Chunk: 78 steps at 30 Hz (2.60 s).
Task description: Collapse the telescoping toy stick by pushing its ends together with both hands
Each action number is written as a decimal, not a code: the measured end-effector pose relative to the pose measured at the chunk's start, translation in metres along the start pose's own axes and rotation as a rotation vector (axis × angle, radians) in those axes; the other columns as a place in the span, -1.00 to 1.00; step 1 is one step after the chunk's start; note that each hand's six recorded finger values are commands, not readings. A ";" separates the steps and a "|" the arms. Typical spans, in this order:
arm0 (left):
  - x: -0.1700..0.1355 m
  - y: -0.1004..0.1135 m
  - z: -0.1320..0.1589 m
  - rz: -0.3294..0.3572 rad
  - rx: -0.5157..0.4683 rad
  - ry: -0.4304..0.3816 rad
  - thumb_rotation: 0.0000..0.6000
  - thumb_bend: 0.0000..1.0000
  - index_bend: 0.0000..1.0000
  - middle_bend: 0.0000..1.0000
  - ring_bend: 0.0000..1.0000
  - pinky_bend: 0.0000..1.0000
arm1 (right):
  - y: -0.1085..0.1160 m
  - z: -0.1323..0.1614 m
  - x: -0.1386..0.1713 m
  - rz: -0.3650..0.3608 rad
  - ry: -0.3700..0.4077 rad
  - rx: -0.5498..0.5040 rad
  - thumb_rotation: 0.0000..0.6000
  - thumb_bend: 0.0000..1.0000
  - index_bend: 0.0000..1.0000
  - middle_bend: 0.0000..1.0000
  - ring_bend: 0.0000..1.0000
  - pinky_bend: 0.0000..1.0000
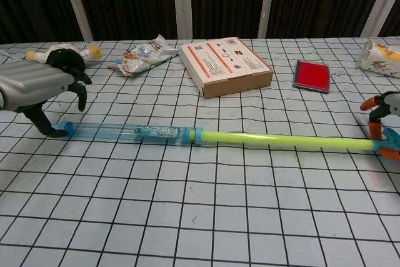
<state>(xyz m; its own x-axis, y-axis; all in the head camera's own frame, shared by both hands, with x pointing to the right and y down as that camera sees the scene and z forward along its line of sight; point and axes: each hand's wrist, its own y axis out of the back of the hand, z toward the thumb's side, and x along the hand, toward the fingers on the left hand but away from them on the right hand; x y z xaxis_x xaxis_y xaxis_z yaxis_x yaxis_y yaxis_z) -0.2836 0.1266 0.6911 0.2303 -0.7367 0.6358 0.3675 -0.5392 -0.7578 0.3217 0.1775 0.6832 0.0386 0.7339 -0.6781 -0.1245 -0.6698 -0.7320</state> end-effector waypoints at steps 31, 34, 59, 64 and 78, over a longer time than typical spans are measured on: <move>-0.006 -0.001 -0.002 0.039 -0.013 0.011 1.00 0.08 0.11 -0.72 -1.00 -1.00 | 0.005 0.007 0.001 -0.019 0.021 -0.021 1.00 -0.05 0.20 -0.70 -1.00 -1.00; -0.010 0.005 -0.004 0.052 -0.024 0.009 1.00 0.08 0.11 -0.72 -1.00 -1.00 | 0.006 0.010 0.003 -0.021 0.033 -0.028 1.00 -0.05 0.20 -0.70 -1.00 -1.00; -0.028 0.029 0.031 0.090 -0.077 -0.078 1.00 0.08 0.11 -0.72 -1.00 -1.00 | 0.022 0.030 0.017 -0.059 0.113 -0.107 1.00 -0.05 0.20 -0.69 -1.00 -1.00; -0.029 0.031 0.041 0.093 -0.070 -0.098 1.00 0.08 0.11 -0.72 -1.00 -1.00 | 0.023 0.032 0.018 -0.057 0.121 -0.115 1.00 -0.05 0.20 -0.69 -1.00 -1.00; -0.031 0.037 0.073 0.106 -0.092 -0.136 1.00 0.08 0.12 -0.72 -1.00 -1.00 | 0.026 0.038 0.022 -0.054 0.149 -0.141 1.00 -0.05 0.20 -0.69 -1.00 -1.00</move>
<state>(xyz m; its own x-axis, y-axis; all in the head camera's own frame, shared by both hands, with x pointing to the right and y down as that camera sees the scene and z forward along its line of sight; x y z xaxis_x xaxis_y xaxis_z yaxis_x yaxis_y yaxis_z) -0.2112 0.1597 0.6538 0.3848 -0.7329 0.5611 0.2524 -0.5011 -0.8277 0.2813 0.1808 0.6517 0.1892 0.7514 -0.6321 0.0215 -0.6468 -0.7624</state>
